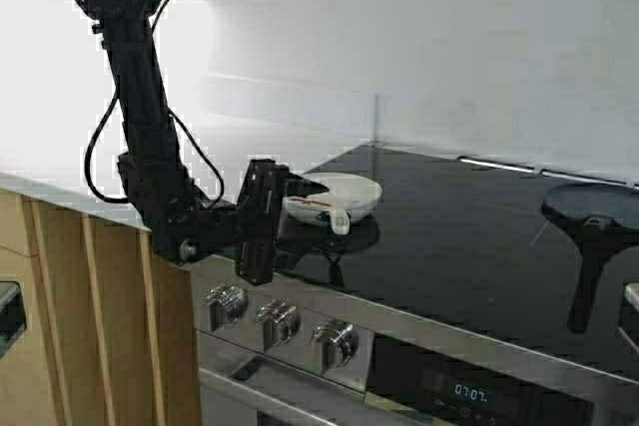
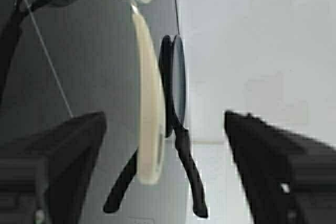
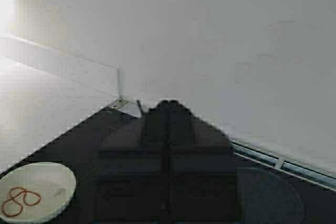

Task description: Wash the pan

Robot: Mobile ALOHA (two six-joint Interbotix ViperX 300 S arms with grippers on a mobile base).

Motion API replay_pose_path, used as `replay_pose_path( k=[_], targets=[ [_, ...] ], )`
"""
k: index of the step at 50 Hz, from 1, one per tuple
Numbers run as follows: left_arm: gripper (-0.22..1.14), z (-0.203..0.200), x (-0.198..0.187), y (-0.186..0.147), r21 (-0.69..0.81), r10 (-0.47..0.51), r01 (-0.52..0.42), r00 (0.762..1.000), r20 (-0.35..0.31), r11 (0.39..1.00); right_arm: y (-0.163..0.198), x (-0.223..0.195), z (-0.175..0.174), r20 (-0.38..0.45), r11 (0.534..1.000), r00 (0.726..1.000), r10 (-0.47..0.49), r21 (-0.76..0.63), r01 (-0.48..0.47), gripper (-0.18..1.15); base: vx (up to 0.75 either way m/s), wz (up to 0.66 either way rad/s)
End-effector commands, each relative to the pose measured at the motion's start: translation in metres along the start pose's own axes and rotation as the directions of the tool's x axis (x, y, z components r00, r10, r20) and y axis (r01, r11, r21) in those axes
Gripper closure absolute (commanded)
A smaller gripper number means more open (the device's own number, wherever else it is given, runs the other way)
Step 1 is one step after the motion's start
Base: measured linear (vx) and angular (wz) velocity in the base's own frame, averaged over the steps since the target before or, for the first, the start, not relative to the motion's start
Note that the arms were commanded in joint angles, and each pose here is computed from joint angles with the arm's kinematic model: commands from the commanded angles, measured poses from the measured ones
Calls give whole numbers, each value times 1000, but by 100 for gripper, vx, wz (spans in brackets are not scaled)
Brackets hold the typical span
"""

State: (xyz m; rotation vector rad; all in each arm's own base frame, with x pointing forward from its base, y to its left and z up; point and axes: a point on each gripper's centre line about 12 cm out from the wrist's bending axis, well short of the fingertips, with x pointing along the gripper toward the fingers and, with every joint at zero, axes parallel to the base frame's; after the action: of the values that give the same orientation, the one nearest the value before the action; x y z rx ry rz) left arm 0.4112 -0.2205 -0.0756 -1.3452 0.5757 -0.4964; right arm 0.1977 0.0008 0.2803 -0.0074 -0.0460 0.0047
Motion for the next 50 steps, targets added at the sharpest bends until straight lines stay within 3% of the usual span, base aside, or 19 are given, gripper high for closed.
replay_pose_path(
  k=[1,20,33,50],
  targets=[
    [-9,3,18,-12,17,-50,50,999,-1,999,0,2,4,11,1000,1000,0,-1,0,90,0,0],
    [-9,-11,56,-9,14,-81,81,996,-26,997,0,2,4,9,1000,1000,0,-2,0,90,0,0],
    [-9,-7,78,-5,9,-96,96,995,1,995,0,2,2,3,1000,1000,2,-5,-2,90,0,2],
    [-9,-23,73,-34,29,-109,110,993,-49,994,0,3,-2,-12,1000,1000,0,-2,0,90,-1,5]
  ],
)
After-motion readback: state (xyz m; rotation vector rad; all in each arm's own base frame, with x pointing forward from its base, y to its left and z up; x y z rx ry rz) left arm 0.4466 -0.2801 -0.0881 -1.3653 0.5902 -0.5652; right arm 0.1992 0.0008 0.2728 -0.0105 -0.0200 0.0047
